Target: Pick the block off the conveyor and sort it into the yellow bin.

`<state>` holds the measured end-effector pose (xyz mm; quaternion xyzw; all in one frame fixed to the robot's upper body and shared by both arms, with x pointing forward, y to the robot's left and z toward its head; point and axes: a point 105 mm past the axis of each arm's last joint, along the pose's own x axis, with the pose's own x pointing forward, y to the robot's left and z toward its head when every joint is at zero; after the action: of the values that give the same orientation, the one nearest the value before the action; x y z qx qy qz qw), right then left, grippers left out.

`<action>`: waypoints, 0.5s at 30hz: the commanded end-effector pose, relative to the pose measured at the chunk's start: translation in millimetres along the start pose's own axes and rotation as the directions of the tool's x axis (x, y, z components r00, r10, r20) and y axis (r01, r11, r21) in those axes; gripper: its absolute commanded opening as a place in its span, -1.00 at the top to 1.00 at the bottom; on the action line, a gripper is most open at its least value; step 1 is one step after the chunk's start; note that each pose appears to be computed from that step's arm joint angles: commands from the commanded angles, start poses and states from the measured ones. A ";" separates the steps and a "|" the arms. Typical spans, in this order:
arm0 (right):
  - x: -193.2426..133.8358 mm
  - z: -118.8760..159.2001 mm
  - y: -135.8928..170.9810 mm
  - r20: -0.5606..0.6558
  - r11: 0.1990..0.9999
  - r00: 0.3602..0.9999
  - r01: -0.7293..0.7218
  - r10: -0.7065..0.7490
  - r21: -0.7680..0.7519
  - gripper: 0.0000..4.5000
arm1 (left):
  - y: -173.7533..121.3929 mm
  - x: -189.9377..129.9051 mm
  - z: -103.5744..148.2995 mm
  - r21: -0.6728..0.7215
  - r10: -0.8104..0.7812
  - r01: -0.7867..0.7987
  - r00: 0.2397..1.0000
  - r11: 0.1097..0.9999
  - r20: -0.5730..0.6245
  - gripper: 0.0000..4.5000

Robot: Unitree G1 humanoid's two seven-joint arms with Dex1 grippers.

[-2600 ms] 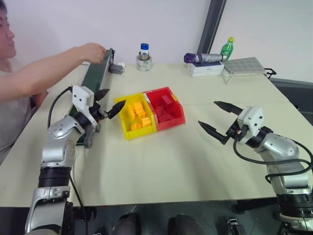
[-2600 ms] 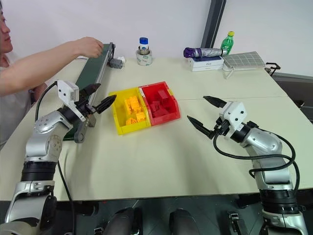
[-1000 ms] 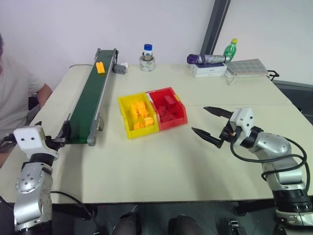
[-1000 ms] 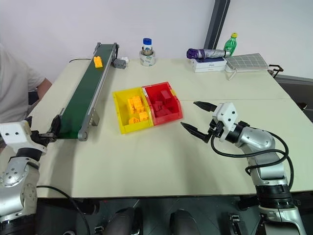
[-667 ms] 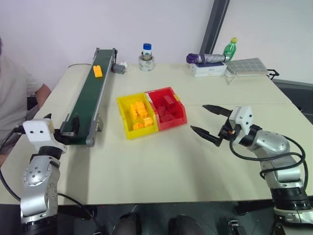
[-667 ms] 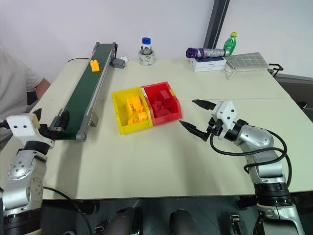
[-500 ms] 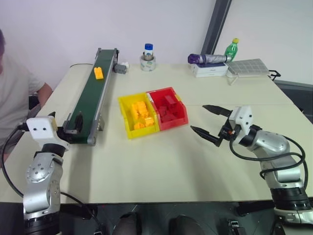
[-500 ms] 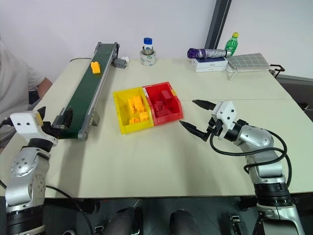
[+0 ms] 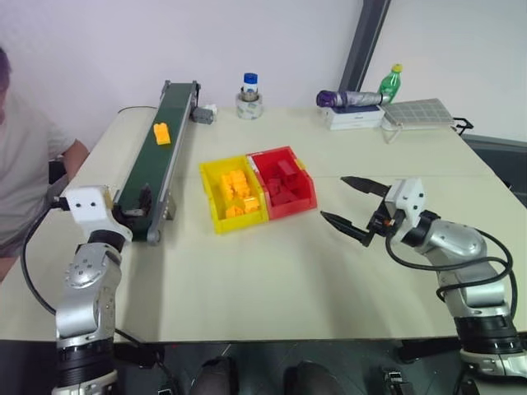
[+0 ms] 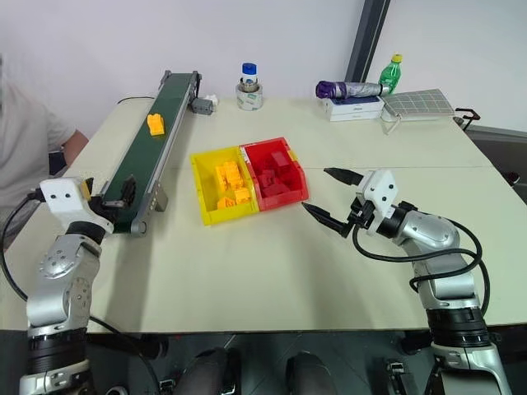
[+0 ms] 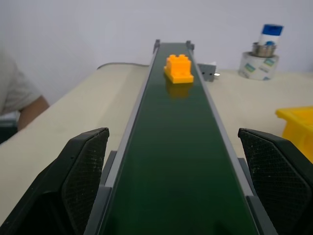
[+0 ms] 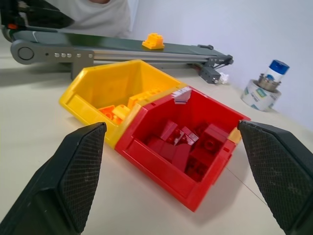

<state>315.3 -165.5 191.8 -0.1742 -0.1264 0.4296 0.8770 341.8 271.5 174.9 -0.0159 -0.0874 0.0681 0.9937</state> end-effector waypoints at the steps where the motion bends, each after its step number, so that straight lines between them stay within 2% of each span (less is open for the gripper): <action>1: 0.4 7.6 2.0 0.022 1.000 1.000 -0.004 0.004 -0.027 -1.00 | -10.9 15.7 22.8 0.023 0.005 -0.005 1.000 1.000 0.010 -0.98; 8: 6.6 9.5 4.2 0.032 1.000 0.999 -0.012 0.013 -0.025 -1.00 | -10.7 58.8 31.2 0.042 0.055 -0.052 0.996 0.998 -0.063 -0.98; 12: 9.5 11.0 5.9 0.038 0.999 0.999 -0.016 0.017 -0.028 -1.00 | -16.2 86.7 35.5 -0.095 0.041 -0.048 0.996 0.994 -0.078 -0.98; 15: 6.8 10.3 4.9 0.033 1.000 0.999 -0.003 0.004 -0.025 -1.00 | -22.4 99.4 30.0 -0.035 0.015 -0.019 0.993 0.999 -0.113 -0.98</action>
<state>316.3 -156.4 186.4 -0.1699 -0.1215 0.4358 0.8754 433.8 261.1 213.0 -0.0579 -0.0185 0.0740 0.9954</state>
